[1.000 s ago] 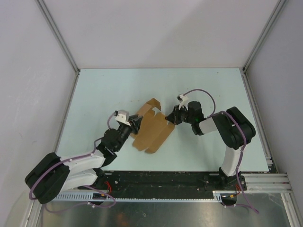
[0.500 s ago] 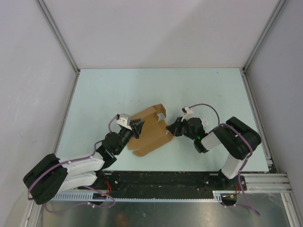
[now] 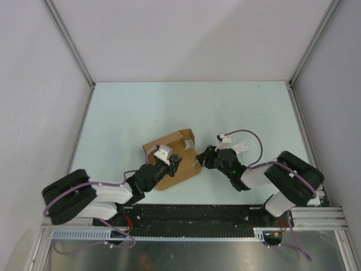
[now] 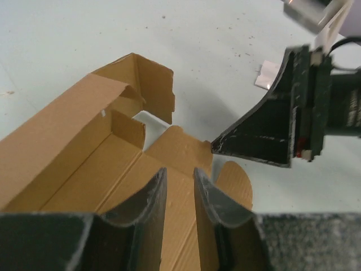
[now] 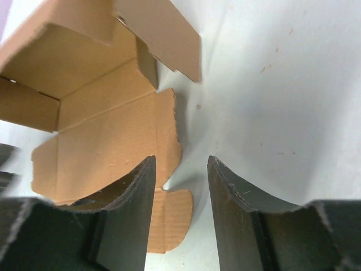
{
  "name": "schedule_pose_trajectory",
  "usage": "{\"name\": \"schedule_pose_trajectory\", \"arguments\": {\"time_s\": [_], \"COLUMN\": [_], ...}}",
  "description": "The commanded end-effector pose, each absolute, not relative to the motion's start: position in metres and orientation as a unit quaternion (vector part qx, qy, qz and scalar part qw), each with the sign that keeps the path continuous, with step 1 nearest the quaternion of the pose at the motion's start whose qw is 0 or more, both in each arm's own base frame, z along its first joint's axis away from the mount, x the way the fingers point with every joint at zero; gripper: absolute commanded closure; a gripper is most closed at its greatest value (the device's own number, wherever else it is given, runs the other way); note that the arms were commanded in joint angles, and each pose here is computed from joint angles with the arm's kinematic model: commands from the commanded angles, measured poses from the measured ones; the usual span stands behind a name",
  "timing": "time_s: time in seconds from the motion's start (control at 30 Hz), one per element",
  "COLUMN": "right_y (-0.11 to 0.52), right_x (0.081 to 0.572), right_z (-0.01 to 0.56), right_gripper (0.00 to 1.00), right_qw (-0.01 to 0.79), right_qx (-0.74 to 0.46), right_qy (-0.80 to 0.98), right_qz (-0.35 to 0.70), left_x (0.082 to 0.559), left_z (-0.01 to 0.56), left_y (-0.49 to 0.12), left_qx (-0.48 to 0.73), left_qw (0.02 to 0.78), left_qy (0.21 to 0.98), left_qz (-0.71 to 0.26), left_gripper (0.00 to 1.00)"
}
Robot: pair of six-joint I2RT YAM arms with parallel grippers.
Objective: Fold the paper box
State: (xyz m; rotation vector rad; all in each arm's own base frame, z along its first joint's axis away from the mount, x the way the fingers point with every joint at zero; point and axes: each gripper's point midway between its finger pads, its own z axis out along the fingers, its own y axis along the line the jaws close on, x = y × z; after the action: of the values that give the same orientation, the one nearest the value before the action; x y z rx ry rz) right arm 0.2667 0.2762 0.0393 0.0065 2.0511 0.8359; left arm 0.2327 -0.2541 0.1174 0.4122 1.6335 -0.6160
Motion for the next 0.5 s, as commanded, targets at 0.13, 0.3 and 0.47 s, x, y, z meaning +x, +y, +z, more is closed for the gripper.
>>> {"name": "schedule_pose_trajectory", "arguments": {"time_s": [0.13,0.3,0.47], "right_y": [0.240,0.225,0.222], "right_x": [0.278,0.277,0.277], "right_z": [0.107,0.130,0.138], "right_gripper": [0.49,0.48,0.48], "right_qw": [0.538,0.560,0.572], "right_qx": [-0.001,-0.010,-0.015], "right_qy": [0.794,0.782,0.774], "right_qz": [0.282,0.273,0.270], "left_x": [0.232,0.242,0.247], "left_z": [0.101,0.090,0.088], "left_y": [-0.283,-0.300,-0.312], "left_qx": [0.183,0.176,0.181], "left_qw": [0.633,0.637,0.637], "left_qy": [0.686,0.682,0.679], "left_qz": [-0.308,-0.313,-0.315], "left_gripper": [0.71,0.74,0.74]}}
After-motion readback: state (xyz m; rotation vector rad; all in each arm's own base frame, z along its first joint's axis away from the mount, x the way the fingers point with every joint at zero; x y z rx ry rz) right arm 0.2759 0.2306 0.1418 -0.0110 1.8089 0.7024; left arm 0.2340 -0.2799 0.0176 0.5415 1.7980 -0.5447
